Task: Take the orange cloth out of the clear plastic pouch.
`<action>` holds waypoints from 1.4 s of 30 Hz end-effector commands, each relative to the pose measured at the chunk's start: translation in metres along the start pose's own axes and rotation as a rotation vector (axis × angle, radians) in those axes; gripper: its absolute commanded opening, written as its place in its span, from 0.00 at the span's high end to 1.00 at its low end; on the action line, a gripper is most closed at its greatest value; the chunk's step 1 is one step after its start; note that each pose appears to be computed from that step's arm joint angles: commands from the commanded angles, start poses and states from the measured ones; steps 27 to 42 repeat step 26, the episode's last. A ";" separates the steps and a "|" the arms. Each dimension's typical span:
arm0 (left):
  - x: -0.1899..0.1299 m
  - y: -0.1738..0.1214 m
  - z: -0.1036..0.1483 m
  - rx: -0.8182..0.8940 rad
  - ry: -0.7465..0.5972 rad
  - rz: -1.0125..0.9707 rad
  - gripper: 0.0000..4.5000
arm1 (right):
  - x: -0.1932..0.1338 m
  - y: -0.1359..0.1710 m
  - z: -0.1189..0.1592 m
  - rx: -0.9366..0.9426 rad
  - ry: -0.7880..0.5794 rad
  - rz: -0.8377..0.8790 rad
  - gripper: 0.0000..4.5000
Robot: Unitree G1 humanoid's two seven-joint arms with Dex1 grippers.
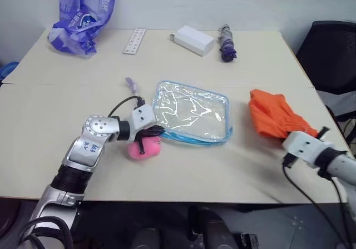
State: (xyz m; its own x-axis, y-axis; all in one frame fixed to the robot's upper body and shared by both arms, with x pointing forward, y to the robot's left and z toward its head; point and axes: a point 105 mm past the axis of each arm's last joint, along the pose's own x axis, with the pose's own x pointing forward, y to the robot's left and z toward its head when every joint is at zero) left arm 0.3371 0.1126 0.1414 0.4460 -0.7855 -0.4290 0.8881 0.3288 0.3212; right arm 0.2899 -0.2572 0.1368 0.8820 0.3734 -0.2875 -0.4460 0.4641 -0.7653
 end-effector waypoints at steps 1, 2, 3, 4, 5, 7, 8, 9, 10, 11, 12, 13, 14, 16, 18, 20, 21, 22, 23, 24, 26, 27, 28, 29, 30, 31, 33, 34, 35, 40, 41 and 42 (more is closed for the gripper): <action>-0.004 -0.005 0.005 -0.053 -0.031 0.005 1.00 | 0.004 0.005 0.013 0.038 -0.033 0.018 0.94; -0.005 -0.004 0.005 -0.067 -0.034 0.012 0.95 | 0.005 0.007 0.015 0.042 -0.034 0.023 0.88; -0.007 -0.004 0.005 -0.081 -0.034 0.015 0.90 | 0.006 0.007 0.013 0.044 -0.024 0.022 0.84; -0.009 -0.004 0.004 -0.086 -0.035 0.014 0.85 | 0.007 0.006 0.011 0.045 -0.013 0.019 0.76; -0.012 -0.004 0.004 -0.087 -0.034 0.014 0.78 | 0.007 0.004 0.008 0.043 0.002 0.011 0.69; -0.017 -0.004 0.004 -0.089 -0.034 0.015 0.64 | 0.006 0.000 0.005 0.058 0.012 -0.003 0.54; -0.021 -0.004 0.003 -0.090 -0.034 0.009 0.57 | 0.005 -0.002 0.007 0.075 0.003 -0.005 0.45; -0.026 -0.005 0.003 -0.089 -0.035 0.002 0.50 | 0.002 -0.004 0.011 0.097 -0.011 0.002 0.38; -0.029 -0.006 0.003 -0.088 -0.035 -0.003 0.43 | 0.001 -0.004 0.013 0.111 -0.020 0.008 0.30; -0.031 -0.007 0.003 -0.087 -0.034 -0.005 0.37 | 0.000 -0.005 0.014 0.119 -0.025 0.012 0.24; -0.038 -0.003 0.005 -0.094 -0.048 0.012 0.30 | -0.006 -0.006 0.019 0.159 -0.047 0.024 0.16; -0.043 0.000 0.006 -0.100 -0.059 0.025 0.22 | -0.010 -0.006 0.023 0.187 -0.064 0.034 0.07; -0.056 0.005 0.010 -0.120 -0.087 0.037 0.15 | -0.022 -0.010 0.025 0.261 -0.084 0.061 0.00; -0.085 0.011 0.016 -0.168 -0.128 0.044 0.02 | -0.049 -0.021 0.026 0.411 -0.112 0.104 0.00; -0.113 0.015 0.014 -0.167 -0.135 0.057 0.02 | -0.078 -0.031 0.018 0.540 -0.085 0.143 0.00; -0.138 0.018 0.003 -0.169 -0.093 0.076 0.02 | -0.106 -0.035 0.005 0.629 -0.031 0.185 0.00; -0.147 0.019 -0.001 -0.175 -0.072 0.081 0.02 | -0.117 -0.036 -0.001 0.671 -0.005 0.198 0.00; -0.158 0.020 -0.007 -0.178 -0.043 0.090 0.02 | -0.128 -0.037 -0.007 0.704 0.016 0.202 0.00; -0.169 0.021 -0.014 -0.183 -0.017 0.098 0.02 | -0.137 -0.040 -0.012 0.733 0.032 0.195 0.00; -0.180 0.023 -0.020 -0.189 0.003 0.111 0.02 | -0.144 -0.044 -0.018 0.764 0.046 0.173 0.00; -0.193 0.030 -0.027 -0.179 0.028 0.157 0.02 | -0.149 -0.052 -0.023 0.797 0.048 0.116 0.00; -0.193 0.030 -0.027 -0.179 0.028 0.157 0.02 | -0.149 -0.052 -0.023 0.797 0.048 0.116 0.00; -0.193 0.030 -0.027 -0.179 0.028 0.157 0.02 | -0.149 -0.052 -0.023 0.797 0.048 0.116 0.00; -0.193 0.030 -0.027 -0.179 0.028 0.157 0.02 | -0.149 -0.052 -0.023 0.797 0.048 0.116 0.00; -0.193 0.030 -0.027 -0.179 0.028 0.157 0.02 | -0.149 -0.052 -0.023 0.797 0.048 0.116 0.00; -0.193 0.030 -0.027 -0.179 0.028 0.157 0.02 | -0.149 -0.052 -0.023 0.797 0.048 0.116 0.00; -0.193 0.030 -0.027 -0.179 0.028 0.157 0.02 | -0.149 -0.052 -0.023 0.797 0.048 0.116 0.00; -0.193 0.030 -0.027 -0.179 0.028 0.157 0.02 | -0.149 -0.052 -0.023 0.797 0.048 0.116 0.00; -0.193 0.030 -0.027 -0.179 0.028 0.157 0.02 | -0.149 -0.052 -0.023 0.797 0.048 0.116 0.00; -0.193 0.030 -0.027 -0.179 0.028 0.157 0.02 | -0.149 -0.052 -0.023 0.797 0.048 0.116 0.00; -0.193 0.030 -0.027 -0.179 0.028 0.157 0.02 | -0.149 -0.052 -0.023 0.797 0.048 0.116 0.00; -0.193 0.030 -0.027 -0.179 0.028 0.157 0.02 | -0.149 -0.052 -0.023 0.797 0.048 0.116 0.00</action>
